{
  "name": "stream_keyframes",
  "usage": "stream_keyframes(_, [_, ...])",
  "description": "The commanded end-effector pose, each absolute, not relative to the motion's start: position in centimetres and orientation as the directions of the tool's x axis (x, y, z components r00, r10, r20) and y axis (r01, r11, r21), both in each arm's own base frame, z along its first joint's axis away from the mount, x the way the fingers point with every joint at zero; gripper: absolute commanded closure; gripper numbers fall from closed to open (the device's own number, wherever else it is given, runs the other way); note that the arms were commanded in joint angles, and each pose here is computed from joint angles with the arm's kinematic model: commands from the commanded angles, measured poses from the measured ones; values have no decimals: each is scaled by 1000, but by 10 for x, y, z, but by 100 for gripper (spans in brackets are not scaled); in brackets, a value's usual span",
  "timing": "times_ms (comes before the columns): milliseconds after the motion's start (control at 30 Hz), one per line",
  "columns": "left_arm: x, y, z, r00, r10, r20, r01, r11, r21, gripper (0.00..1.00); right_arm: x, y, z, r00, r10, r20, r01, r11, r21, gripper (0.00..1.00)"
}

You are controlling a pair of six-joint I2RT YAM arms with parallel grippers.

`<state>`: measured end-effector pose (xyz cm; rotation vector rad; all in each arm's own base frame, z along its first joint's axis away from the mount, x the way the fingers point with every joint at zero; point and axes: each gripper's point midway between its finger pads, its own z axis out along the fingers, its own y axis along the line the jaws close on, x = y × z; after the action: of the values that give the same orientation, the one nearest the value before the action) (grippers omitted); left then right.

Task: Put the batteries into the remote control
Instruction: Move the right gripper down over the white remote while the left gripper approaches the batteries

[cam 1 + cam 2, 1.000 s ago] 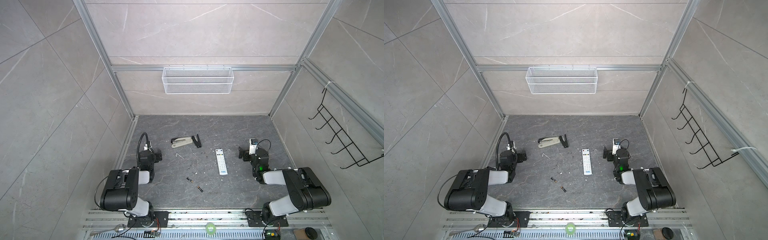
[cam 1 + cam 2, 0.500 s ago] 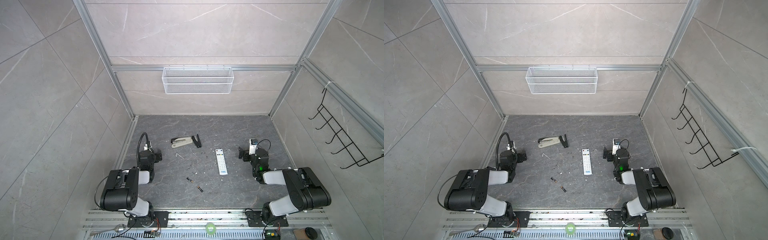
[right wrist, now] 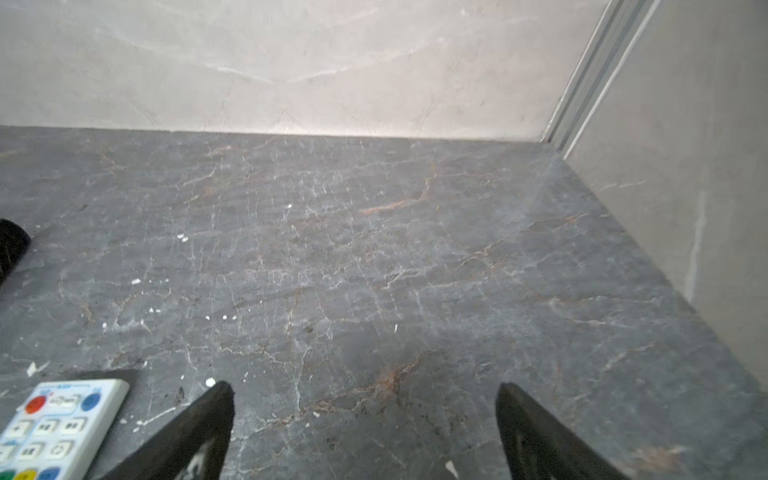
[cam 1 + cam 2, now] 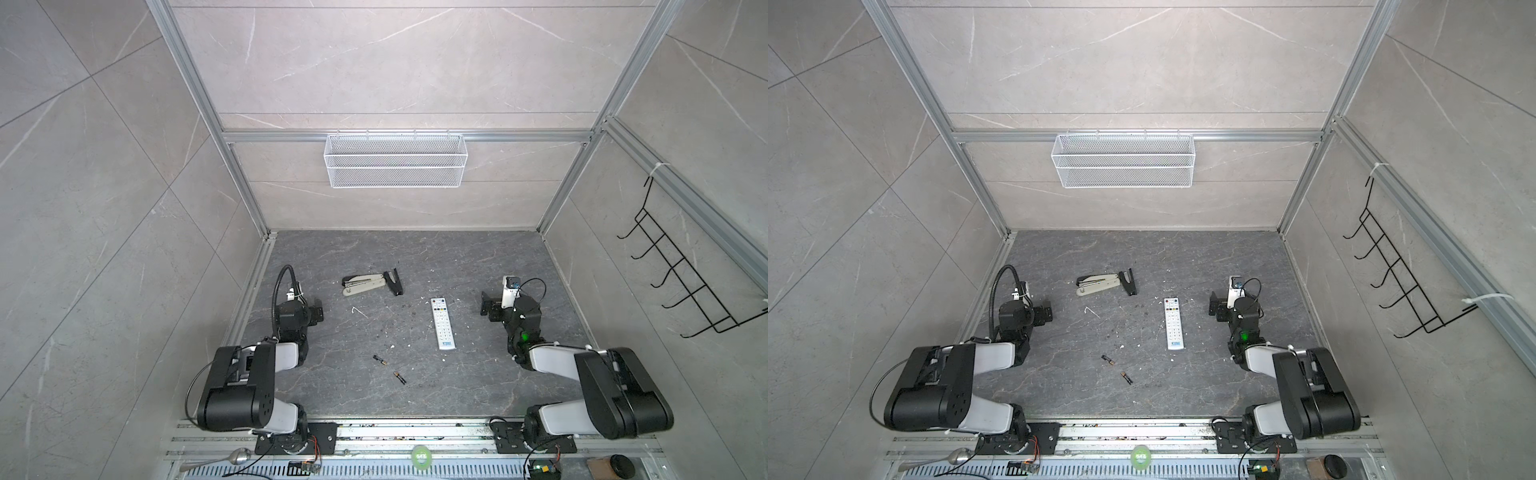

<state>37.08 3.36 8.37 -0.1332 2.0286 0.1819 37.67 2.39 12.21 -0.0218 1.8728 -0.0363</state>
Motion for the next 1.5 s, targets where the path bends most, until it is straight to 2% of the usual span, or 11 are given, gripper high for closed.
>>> stream_keyframes(0, [377,33,119,-424,-31,-905,-204,977,62,0,368,20,139,-326,-14,-945,58,998,-35,0])
stream_keyframes(100, [370,17,138,-429,-8,-903,-170,983,72,0,356,12,150,-430,103,-897,151,988,41,1])
stream_keyframes(167, [362,1,154,-429,-34,-903,-135,991,27,0,353,22,163,-484,118,-867,113,991,72,1])
stream_keyframes(267, [343,-17,169,-483,-163,-860,-157,983,-98,0,341,36,168,-549,123,-826,66,992,104,0])
stream_keyframes(433, [310,-79,166,-618,-278,-736,22,929,-369,0,314,73,154,-687,111,-718,-58,977,206,0])
stream_keyframes(500, [297,-105,162,-661,-263,-703,84,905,-417,0,304,91,142,-736,90,-671,-100,966,238,0])
stream_keyframes(733, [258,-186,152,-733,-116,-671,272,854,-444,0,277,141,112,-803,-20,-596,-205,948,245,0])
stream_keyframes(933, [237,-219,127,-748,-57,-661,326,837,-440,0,268,174,83,-837,-114,-536,-258,945,203,1])
stream_keyframes(1200, [227,-221,113,-744,-37,-668,326,851,-411,0,262,195,62,-842,-206,-499,-292,951,100,0])
stream_keyframes(1467, [225,-211,114,-722,-52,-690,318,861,-397,0,264,190,46,-850,-244,-466,-273,962,-5,0])
